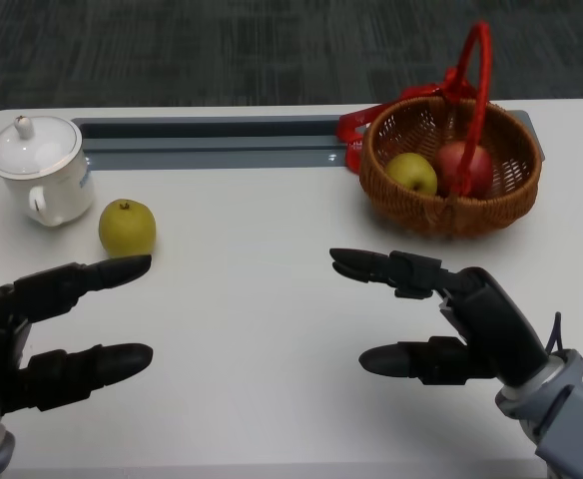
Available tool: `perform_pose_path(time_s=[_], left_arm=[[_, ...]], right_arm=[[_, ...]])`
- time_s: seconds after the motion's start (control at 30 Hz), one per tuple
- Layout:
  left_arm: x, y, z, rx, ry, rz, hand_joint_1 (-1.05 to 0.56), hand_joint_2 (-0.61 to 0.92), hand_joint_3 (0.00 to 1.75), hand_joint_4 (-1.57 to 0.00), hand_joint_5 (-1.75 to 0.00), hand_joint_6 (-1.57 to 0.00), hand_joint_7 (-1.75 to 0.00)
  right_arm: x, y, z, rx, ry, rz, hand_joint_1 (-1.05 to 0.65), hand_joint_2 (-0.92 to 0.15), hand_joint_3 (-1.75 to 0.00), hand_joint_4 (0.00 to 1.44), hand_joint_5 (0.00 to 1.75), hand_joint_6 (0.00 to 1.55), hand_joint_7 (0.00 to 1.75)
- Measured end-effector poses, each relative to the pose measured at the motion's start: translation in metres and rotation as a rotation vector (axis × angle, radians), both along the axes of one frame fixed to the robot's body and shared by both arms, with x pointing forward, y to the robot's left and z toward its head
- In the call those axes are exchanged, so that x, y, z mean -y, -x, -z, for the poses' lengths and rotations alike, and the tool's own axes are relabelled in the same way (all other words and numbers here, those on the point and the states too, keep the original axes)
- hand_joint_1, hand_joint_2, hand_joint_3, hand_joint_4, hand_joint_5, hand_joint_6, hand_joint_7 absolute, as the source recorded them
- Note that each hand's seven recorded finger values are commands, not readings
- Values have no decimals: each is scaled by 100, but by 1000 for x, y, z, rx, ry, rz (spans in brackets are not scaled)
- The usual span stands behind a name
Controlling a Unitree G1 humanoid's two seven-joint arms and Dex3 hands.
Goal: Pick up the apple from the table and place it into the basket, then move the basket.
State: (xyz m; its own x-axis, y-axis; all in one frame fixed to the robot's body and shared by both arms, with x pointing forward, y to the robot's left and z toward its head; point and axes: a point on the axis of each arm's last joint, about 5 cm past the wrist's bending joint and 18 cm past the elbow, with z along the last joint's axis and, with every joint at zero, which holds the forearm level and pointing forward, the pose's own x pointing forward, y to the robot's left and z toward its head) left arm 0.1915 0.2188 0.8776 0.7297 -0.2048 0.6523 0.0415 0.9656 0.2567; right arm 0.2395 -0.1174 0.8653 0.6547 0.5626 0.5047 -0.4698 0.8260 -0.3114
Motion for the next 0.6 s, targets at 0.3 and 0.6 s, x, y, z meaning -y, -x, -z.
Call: perform_pose_path(time_s=[0.3,0.6], left_arm=[[2,-1,-2,-7,2,34,-56,69,0,-97,0,-89,0],[2,-2,-2,-19,9,60,-54,69,0,-97,0,-89,0]], right_arm=[[0,0,-1,-15,9,-34,-45,-80,0,68,0,64,0],[2,-1,-4,-4,-4,-24,-44,-80,0,69,0,64,0]])
